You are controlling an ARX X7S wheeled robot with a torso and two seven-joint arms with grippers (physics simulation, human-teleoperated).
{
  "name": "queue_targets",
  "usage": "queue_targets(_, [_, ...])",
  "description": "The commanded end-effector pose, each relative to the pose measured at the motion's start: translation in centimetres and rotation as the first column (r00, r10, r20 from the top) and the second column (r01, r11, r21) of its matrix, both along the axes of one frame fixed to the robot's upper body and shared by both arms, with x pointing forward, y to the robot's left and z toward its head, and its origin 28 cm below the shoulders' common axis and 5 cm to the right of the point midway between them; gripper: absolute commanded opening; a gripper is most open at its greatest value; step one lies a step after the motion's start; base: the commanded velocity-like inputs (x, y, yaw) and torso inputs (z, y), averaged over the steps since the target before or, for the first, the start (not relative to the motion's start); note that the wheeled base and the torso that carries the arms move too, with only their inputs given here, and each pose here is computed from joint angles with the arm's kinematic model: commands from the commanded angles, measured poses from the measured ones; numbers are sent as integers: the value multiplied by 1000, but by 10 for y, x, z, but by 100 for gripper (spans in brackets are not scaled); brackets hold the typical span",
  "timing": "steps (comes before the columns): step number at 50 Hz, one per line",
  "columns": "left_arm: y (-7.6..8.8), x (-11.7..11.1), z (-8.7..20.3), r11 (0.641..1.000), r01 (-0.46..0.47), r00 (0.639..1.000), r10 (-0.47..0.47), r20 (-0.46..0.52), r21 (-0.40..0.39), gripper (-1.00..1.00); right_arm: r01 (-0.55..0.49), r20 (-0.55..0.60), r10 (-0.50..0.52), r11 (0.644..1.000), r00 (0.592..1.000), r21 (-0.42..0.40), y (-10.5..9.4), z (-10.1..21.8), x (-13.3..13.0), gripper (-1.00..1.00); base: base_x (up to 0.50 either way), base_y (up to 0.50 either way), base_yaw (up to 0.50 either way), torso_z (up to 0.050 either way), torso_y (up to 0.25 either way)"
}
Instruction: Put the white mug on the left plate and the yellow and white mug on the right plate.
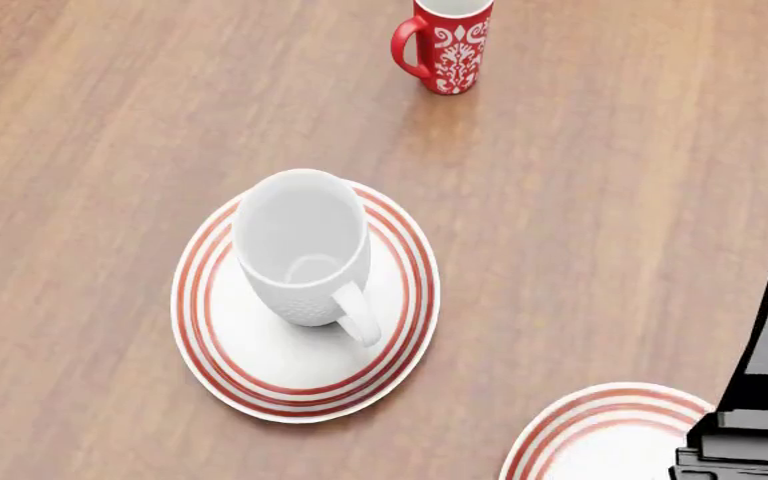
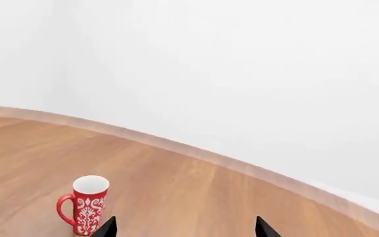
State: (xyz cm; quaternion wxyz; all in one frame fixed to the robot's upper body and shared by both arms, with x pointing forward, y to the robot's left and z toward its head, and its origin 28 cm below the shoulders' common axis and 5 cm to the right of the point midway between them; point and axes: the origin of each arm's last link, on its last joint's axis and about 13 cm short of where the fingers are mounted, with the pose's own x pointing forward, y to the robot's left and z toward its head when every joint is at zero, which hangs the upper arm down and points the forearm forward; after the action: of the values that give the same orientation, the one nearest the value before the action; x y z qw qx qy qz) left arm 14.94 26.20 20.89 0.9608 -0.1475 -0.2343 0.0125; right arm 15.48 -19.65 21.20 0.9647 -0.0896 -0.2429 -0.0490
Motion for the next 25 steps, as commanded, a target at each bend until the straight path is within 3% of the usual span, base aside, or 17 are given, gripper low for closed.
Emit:
queue_targets(1, [6,0,29,1000,-26,997,26,75,-5,100,-32,86,39,997,996,-74,16,36,-13,100,0,0,0,0,0])
queue_targets(25, [5,-5,45,1000,-13,989,14,146,-7,100,-74,181,97,989,979,-127,34,67,-27,100,0,0,0,0,0])
